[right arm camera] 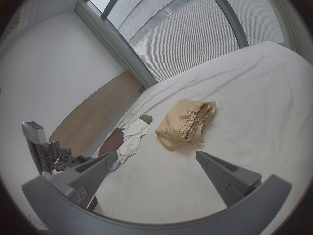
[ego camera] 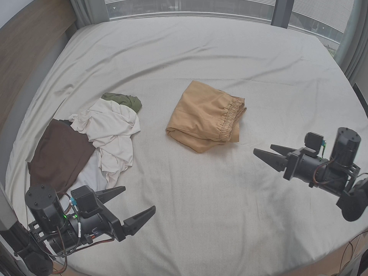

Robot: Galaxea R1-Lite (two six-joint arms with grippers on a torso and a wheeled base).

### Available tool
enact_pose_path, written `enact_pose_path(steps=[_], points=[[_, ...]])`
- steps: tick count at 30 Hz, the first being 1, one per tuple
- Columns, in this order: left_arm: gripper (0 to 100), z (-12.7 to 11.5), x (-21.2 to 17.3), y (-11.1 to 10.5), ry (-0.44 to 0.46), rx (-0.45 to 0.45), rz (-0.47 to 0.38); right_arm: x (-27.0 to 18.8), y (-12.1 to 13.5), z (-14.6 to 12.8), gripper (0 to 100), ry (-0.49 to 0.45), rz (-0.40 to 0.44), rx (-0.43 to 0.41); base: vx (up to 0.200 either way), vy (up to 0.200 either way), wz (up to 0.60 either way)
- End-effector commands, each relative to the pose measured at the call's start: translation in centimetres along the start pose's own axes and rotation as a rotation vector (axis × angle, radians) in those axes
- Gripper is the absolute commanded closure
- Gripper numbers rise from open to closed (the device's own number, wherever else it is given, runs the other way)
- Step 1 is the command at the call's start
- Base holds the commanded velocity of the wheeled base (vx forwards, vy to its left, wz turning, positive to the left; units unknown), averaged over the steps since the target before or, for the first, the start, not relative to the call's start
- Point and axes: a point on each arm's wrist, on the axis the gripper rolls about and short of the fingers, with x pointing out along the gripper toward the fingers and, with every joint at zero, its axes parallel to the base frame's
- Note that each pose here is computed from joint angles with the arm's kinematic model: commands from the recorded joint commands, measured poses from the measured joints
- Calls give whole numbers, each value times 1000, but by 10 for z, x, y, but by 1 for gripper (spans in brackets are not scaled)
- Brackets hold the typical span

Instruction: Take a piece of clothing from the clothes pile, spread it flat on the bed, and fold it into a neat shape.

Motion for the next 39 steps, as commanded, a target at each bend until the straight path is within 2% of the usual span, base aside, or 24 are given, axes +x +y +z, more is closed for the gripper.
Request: enact_pose_path(steps=[1, 4, 7, 14, 18, 22, 35, 39], points=[[0, 17, -23, -16, -111, 26, -7, -59, 32, 4, 0, -51, 43, -50, 0, 0, 0], [0, 33, -41, -19, -210, 34, -14, -84, 42, 7, 0, -67, 50, -58, 0, 0, 0], [0, 42, -58, -22, -265, 48, -20, -104, 50, 9, 0, -66, 49, -65, 0, 0, 0], [0, 42, -100, -24, -257, 68, -4, -138, 63, 7, 0, -79, 50, -84, 0, 0, 0], [0, 32, -128, -24, -230, 60, 27, -160, 69, 5, 0, -107, 43, -105, 0, 0, 0], [0, 23, -154, -23, -254, 59, 66, -187, 77, -3, 0, -142, 32, -119, 0, 0, 0], [0, 8, -180, -25, -289, 67, 135, -227, 86, -28, 0, -176, 7, -136, 0, 0, 0], [0, 0, -189, -25, -303, 72, 190, -237, 87, -41, 0, -216, -63, -177, 0, 0, 0]])
